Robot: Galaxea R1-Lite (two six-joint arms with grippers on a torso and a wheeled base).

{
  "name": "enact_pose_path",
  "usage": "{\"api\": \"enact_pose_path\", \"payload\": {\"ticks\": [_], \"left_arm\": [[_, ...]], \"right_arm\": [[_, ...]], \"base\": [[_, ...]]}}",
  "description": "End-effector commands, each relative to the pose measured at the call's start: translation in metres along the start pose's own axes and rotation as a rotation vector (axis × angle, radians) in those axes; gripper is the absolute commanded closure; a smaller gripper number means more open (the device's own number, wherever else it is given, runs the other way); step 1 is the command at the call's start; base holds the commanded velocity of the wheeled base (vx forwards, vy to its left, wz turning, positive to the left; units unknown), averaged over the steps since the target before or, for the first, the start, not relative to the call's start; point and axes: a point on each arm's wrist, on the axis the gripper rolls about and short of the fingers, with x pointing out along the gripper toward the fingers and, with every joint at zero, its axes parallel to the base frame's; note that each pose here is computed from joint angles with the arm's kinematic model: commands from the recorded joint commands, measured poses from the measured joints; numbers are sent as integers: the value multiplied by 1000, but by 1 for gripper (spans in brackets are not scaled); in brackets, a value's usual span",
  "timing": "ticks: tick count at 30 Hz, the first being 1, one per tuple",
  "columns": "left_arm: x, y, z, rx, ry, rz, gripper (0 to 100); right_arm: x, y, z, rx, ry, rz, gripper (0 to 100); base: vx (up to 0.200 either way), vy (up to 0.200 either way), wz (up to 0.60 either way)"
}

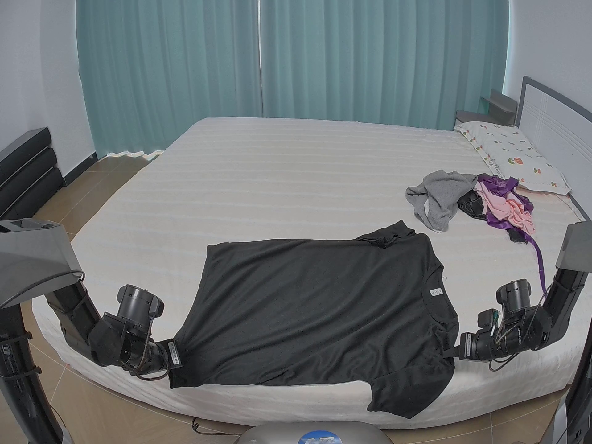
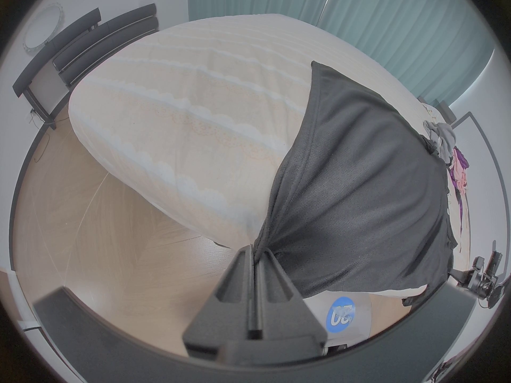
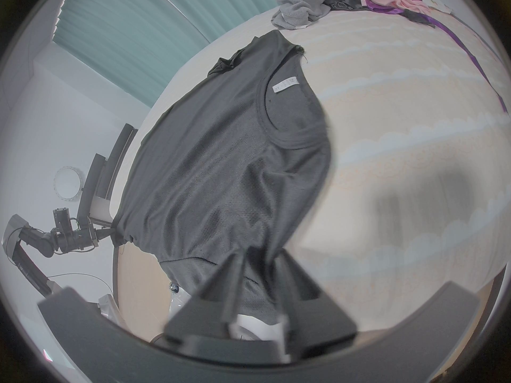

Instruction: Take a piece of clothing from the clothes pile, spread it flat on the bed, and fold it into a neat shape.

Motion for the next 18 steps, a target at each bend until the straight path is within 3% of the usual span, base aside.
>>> {"api": "enact_pose_path", "payload": {"ticks": [1, 7, 14, 18], "left_arm": [[1, 0, 0, 1, 2, 4, 100], [1, 0, 0, 1, 2, 4, 100], [1, 0, -1, 2, 5, 5, 100], [3, 0, -2, 6, 10, 7, 100]], "right_arm": [[-15, -5, 0, 13, -30, -20, 100], [-32, -17, -3, -5, -50, -53, 100], [-50, -40, -15, -92, 18, -108, 100], [-54, -41, -16, -99, 25, -114, 100]], "base": [[0, 0, 0], [0, 0, 0], [0, 0, 0], [0, 0, 0]]}}
